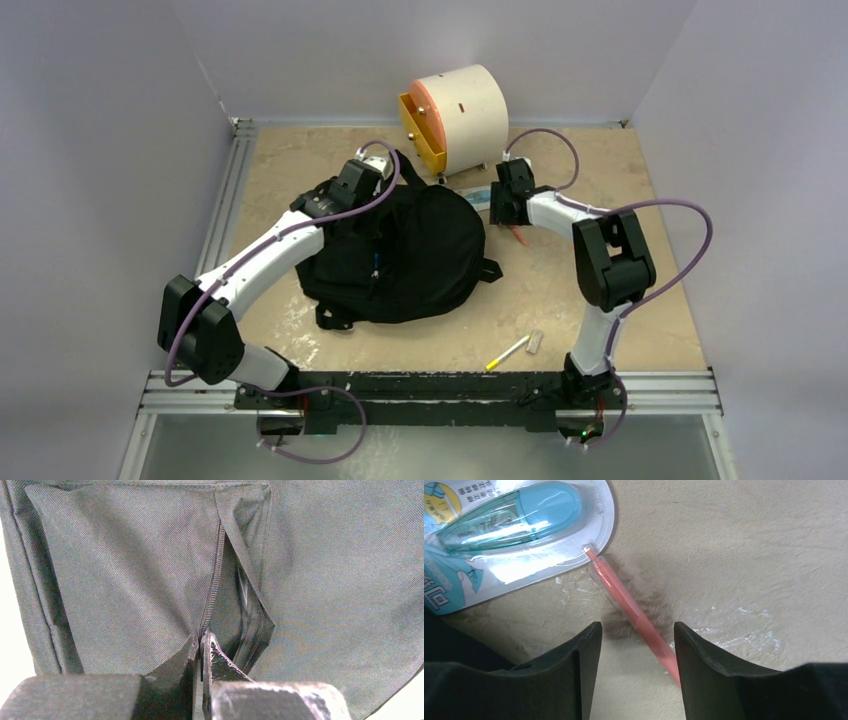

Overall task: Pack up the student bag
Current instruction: Pick up the stationery from the center of the board.

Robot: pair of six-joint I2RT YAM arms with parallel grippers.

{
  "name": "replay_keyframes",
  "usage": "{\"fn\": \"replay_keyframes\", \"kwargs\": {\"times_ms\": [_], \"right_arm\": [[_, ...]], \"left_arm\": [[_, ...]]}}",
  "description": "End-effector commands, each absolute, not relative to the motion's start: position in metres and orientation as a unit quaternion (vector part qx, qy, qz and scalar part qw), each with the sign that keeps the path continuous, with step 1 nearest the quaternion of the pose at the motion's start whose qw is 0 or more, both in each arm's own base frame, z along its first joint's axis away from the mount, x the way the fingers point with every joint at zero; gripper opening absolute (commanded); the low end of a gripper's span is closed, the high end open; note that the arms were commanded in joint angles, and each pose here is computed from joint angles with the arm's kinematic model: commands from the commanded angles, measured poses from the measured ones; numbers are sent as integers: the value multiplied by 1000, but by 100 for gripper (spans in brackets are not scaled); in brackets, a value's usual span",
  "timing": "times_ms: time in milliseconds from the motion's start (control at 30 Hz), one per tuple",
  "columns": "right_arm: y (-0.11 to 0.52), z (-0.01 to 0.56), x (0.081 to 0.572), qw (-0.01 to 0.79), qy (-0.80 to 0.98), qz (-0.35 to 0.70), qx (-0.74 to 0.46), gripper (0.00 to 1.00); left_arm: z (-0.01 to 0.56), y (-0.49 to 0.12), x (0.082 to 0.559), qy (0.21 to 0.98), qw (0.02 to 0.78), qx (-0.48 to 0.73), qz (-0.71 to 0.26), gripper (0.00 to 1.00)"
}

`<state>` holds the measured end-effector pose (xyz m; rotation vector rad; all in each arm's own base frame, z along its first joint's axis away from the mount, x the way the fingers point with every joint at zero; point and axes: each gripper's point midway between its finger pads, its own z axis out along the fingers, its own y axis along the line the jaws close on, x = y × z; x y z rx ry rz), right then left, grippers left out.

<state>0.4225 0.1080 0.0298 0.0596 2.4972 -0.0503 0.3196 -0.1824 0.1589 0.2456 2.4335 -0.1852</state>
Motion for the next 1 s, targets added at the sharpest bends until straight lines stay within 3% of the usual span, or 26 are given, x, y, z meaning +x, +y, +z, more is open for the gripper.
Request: {"fn": "replay_keyframes", "kwargs": {"times_ms": [0, 333, 600, 900, 967], "right_arm": [[104, 30, 427, 308, 951, -18, 18, 55], [87, 10, 415, 273, 960, 29, 45, 28], [84, 40, 417, 315, 946, 32, 64, 0], [54, 149, 418, 447, 882, 2, 152, 0], [65, 178, 418, 477, 867, 43, 142, 0]], "left_arm": [[175, -183, 320, 925, 359, 98, -81, 0], [177, -188, 323, 924, 359, 102, -89, 0], [176, -188, 324, 924, 358, 103, -87, 0], [178, -188, 324, 923, 359, 105, -86, 0], [179, -186, 325, 923, 361, 103, -81, 0]]}}
